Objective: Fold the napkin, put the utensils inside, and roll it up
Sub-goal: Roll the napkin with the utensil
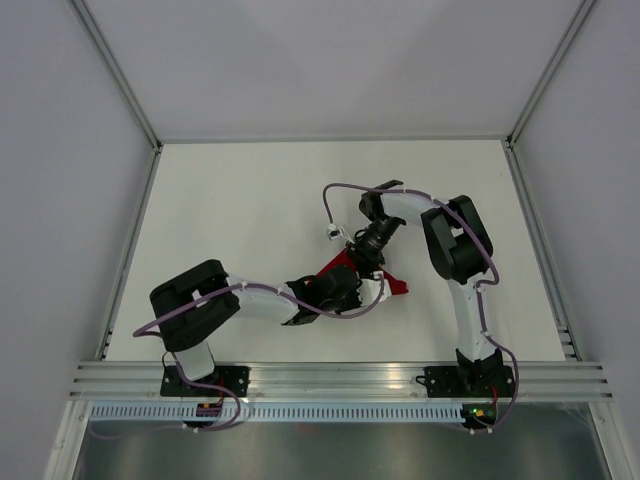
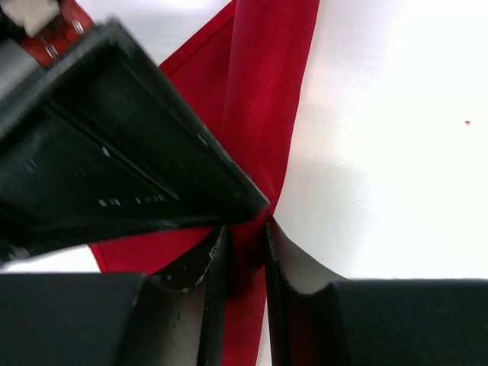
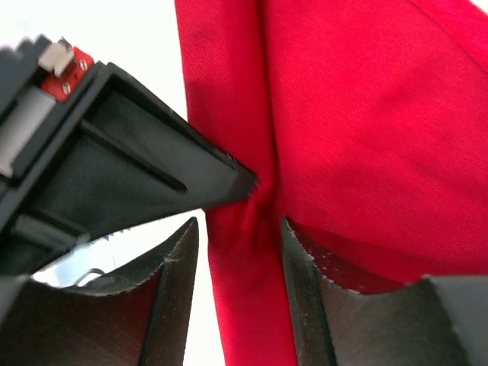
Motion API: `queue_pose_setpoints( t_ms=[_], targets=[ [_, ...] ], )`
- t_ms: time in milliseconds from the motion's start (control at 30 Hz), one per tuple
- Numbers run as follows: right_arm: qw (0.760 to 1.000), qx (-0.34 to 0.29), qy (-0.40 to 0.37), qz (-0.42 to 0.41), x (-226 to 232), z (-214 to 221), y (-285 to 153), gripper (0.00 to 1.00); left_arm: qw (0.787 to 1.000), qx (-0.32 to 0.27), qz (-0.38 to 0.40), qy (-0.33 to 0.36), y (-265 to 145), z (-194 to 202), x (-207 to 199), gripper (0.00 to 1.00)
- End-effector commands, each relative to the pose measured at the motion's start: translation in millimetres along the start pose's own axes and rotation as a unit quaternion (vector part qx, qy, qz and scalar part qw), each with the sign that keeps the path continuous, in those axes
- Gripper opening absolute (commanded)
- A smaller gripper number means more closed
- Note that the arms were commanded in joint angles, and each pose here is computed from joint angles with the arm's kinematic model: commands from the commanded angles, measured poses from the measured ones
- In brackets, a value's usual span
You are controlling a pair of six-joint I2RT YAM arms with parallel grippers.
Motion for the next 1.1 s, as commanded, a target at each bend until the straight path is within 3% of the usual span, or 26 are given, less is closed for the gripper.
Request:
queue_pose_setpoints(
  t_ms=[0, 333, 467, 600, 633, 700, 733, 800, 833, 900, 933, 1000, 1067],
  targets=[
    [0.995, -0.018, -0.07, 0.071, -8, -15, -34, 0.54, 0.993, 0.083, 0.06, -0.061, -2, 36, -11, 0.04],
    [0.976, -0.126, -0.039, 0.176, -4, -18, -108, 0.55, 0.97, 0.112, 0.144, -0.162, -3, 31, -4, 0.02],
    [0.957, -0.165, -0.033, 0.238, -3, 5, -140, 0.54, 0.953, 0.132, 0.181, -0.206, -5, 32, 2, 0.02],
    [0.914, -0.176, -0.09, 0.353, 14, 21, -170, 0.53, 0.932, 0.154, 0.218, -0.245, -4, 30, 10, 0.02],
    [0.916, -0.165, -0.081, 0.357, 18, 36, -155, 0.54, 0.928, 0.163, 0.221, -0.252, -1, 33, 10, 0.02],
    [0.884, -0.165, -0.137, 0.415, 36, 30, -164, 0.56, 0.914, 0.173, 0.243, -0.274, -3, 31, 13, 0.02],
    [0.886, -0.158, -0.138, 0.413, 41, 42, -149, 0.57, 0.91, 0.177, 0.248, -0.281, -3, 31, 15, 0.02],
    [0.86, -0.154, -0.188, 0.449, 60, 35, -151, 0.57, 0.899, 0.183, 0.265, -0.296, 0, 31, 17, 0.02],
    [0.861, -0.146, -0.197, 0.446, 63, 43, -138, 0.58, 0.894, 0.198, 0.27, -0.299, -2, 34, 16, 0.02],
    [0.84, -0.135, -0.245, 0.464, 80, 37, -134, 0.59, 0.885, 0.212, 0.281, -0.305, 3, 35, 17, 0.02],
    [0.844, -0.124, -0.249, 0.458, 82, 44, -117, 0.6, 0.877, 0.229, 0.285, -0.313, 2, 38, 17, 0.02],
    [0.828, -0.102, -0.293, 0.467, 91, 34, -103, 0.6, 0.865, 0.247, 0.289, -0.328, 9, 39, 22, 0.02],
    [0.835, -0.082, -0.31, 0.447, 94, 31, -77, 0.62, 0.845, 0.279, 0.293, -0.351, 9, 42, 23, 0.02]
  ],
)
Point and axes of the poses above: each gripper's point midway between its finger pads, its own y axis out along the fingers, its own x axis along the line the jaws close on, z = x × y, the point moved 7 cm from there along -y, back along the fingers, and after that the axes turned 14 degrees about -y, right-handed, at the moved point
